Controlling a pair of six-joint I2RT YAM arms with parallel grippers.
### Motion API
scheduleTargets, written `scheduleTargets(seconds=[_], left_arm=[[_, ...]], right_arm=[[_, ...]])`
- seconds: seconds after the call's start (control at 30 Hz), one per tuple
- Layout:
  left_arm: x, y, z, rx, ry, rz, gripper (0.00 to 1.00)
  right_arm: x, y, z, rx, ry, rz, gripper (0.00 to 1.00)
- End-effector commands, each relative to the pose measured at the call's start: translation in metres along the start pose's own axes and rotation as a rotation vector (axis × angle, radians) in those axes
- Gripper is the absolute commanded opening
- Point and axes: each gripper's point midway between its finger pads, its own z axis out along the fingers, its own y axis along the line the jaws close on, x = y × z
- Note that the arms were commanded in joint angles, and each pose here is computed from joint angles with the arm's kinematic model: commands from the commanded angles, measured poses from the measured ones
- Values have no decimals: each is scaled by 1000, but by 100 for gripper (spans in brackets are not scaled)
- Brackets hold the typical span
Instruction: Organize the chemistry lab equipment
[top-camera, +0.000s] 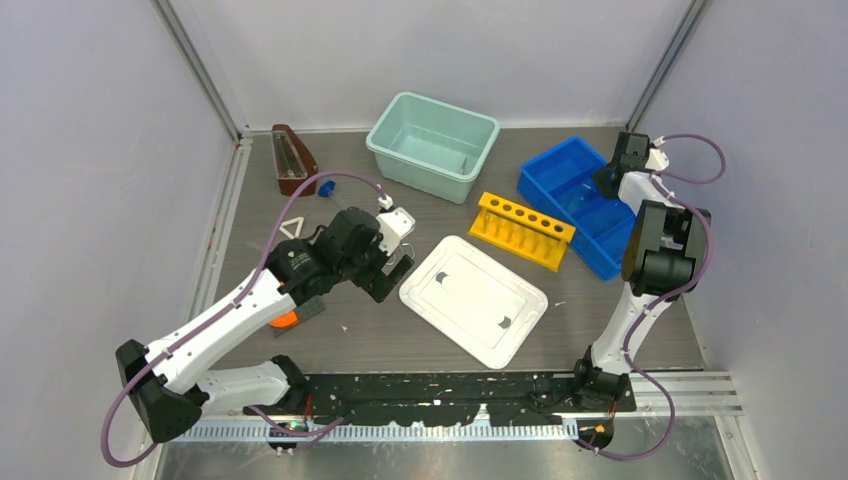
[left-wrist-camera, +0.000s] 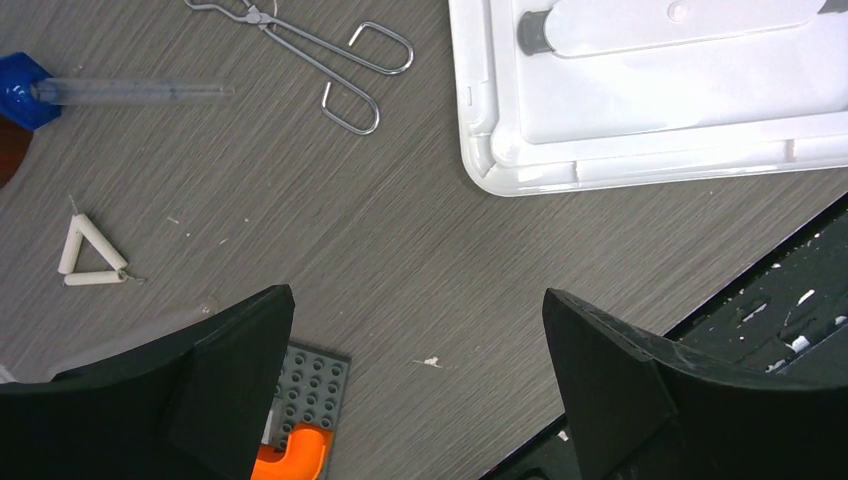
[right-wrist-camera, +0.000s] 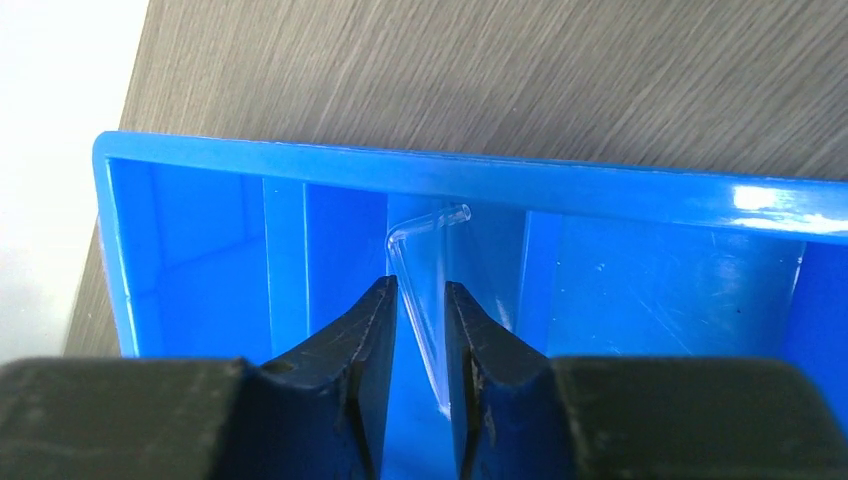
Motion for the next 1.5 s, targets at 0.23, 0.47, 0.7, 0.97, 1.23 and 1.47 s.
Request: scheduleTargets(seconds=[0.23, 0.47, 0.7, 0.97, 1.23, 1.47], left_arm=[[-2, 23, -6, -137, -37, -26, 100], [1, 45, -10, -281, -75, -89, 100], [0, 63, -8, -421, -96, -218, 100], [-3, 71, 0, -510, -98, -431, 92], [-7, 94, 24, -498, -22, -534, 83], [-37, 98, 70, -382, -100, -633, 78]], right_arm=[[-42, 26, -63, -29, -29, -72, 43], [-36, 34, -135, -96, -7, -135, 43], [19, 46, -223, -311, 74, -225, 42], [100, 55, -296, -527, 178, -353, 41], [129, 47, -331, -634, 225, -395, 40], [128, 49, -347, -691, 220, -412, 40]])
